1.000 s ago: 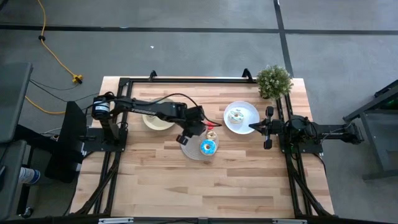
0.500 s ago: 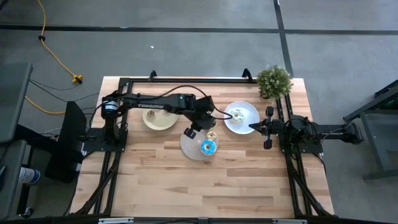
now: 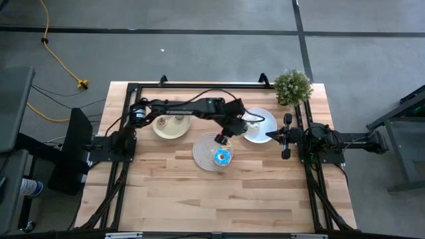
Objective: Pick & Place donuts
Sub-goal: Put the large black donut on the white plate
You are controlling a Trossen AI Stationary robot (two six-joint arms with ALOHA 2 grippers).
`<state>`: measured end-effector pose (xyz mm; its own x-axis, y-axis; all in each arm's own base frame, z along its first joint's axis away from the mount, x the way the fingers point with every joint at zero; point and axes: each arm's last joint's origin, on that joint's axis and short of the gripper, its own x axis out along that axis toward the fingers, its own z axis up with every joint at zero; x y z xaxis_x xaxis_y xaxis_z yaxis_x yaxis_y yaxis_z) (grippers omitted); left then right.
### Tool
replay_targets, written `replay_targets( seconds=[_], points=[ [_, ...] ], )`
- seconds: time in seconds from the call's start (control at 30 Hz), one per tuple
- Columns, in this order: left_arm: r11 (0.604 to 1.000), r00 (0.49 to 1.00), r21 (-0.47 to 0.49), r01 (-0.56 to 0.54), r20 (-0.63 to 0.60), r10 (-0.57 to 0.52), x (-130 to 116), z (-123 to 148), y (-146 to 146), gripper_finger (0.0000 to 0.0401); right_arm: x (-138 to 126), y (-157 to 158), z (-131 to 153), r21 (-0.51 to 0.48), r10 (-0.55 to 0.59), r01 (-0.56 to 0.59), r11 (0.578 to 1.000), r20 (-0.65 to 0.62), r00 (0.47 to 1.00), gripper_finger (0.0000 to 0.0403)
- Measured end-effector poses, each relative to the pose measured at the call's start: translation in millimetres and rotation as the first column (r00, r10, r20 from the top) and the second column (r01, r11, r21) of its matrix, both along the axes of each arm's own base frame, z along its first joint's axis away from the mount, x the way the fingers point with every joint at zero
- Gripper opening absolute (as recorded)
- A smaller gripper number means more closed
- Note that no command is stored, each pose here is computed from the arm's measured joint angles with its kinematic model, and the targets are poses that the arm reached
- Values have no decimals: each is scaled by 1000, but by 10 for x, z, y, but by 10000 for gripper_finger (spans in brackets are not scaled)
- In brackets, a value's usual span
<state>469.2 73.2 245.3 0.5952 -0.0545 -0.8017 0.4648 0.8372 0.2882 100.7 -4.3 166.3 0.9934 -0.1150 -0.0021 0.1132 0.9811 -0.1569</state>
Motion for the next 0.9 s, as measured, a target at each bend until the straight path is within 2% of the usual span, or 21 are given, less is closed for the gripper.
replay_targets(
  seconds=[0.2, 0.53, 0.67, 0.9],
  points=[
    [998, 997, -4, -62, 52, 62, 168, 3, 253, 120, 0, 0, 0, 0, 0, 0, 1000, 0, 1000, 0],
    [973, 969, -73, -220, 98, 226, 354, -76, 699, 120, 0, 0, 0, 0, 0, 0, 1000, 0, 1000, 0],
    [968, 965, -128, -217, 121, 233, 463, -107, 746, 120, 0, 0, 0, 0, 0, 0, 1000, 0, 1000, 0],
    [966, 959, -136, -219, 154, 239, 598, -246, 762, 120, 0, 0, 0, 0, 0, 0, 1000, 0, 1000, 0]
  ],
)
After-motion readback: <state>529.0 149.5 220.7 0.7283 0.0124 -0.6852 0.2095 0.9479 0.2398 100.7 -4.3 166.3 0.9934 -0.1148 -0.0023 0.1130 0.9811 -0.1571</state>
